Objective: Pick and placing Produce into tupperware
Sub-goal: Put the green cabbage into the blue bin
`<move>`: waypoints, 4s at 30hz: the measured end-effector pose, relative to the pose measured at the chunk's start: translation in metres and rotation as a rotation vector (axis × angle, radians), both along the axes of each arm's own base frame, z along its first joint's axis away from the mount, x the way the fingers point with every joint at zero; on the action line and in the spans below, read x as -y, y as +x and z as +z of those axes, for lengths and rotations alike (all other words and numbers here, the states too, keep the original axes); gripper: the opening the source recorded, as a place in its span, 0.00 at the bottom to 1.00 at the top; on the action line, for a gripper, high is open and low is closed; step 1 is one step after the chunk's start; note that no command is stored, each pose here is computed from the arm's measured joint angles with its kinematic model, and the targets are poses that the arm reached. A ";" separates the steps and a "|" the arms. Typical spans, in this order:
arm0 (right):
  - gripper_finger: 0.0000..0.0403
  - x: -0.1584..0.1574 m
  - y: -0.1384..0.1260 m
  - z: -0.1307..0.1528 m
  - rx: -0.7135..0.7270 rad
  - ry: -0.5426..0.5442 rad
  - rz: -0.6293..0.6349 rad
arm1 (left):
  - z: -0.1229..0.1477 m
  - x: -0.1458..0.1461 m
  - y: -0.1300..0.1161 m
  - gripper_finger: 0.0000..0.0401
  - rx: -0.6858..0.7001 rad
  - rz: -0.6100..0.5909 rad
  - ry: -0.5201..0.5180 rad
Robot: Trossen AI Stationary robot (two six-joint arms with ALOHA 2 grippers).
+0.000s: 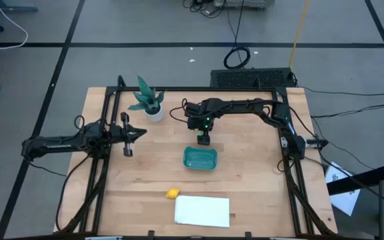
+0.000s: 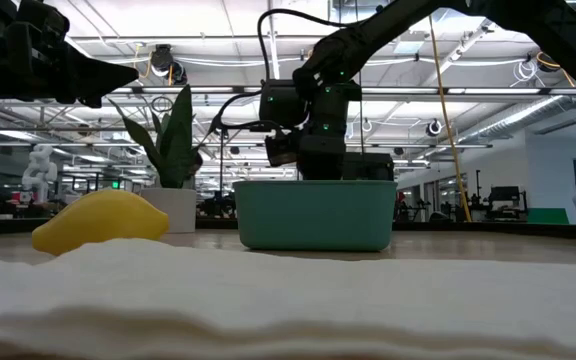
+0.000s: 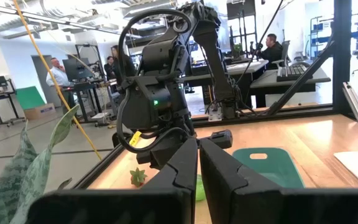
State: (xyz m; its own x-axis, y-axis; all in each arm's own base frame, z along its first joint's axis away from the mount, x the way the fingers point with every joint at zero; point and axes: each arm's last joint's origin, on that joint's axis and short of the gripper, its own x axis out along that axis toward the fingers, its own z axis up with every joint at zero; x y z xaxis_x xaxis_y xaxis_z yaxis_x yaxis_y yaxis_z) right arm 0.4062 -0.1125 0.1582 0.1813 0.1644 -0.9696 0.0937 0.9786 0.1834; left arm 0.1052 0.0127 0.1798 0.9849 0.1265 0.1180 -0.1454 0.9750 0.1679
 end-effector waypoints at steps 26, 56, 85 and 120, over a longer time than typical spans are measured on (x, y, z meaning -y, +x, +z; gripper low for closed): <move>0.75 0.001 0.000 0.000 -0.017 0.024 -0.136 | 0.000 0.000 0.000 0.06 0.002 -0.003 -0.016; 0.56 0.000 0.000 0.001 -0.007 0.012 -0.065 | 0.000 0.000 0.000 0.06 0.002 -0.002 -0.015; 0.76 -0.005 -0.002 0.001 -0.021 0.005 0.047 | 0.000 0.000 0.000 0.06 0.003 -0.002 -0.018; 0.83 -0.019 -0.013 0.081 0.248 -0.246 0.538 | 0.000 0.000 0.000 0.06 0.003 -0.003 -0.018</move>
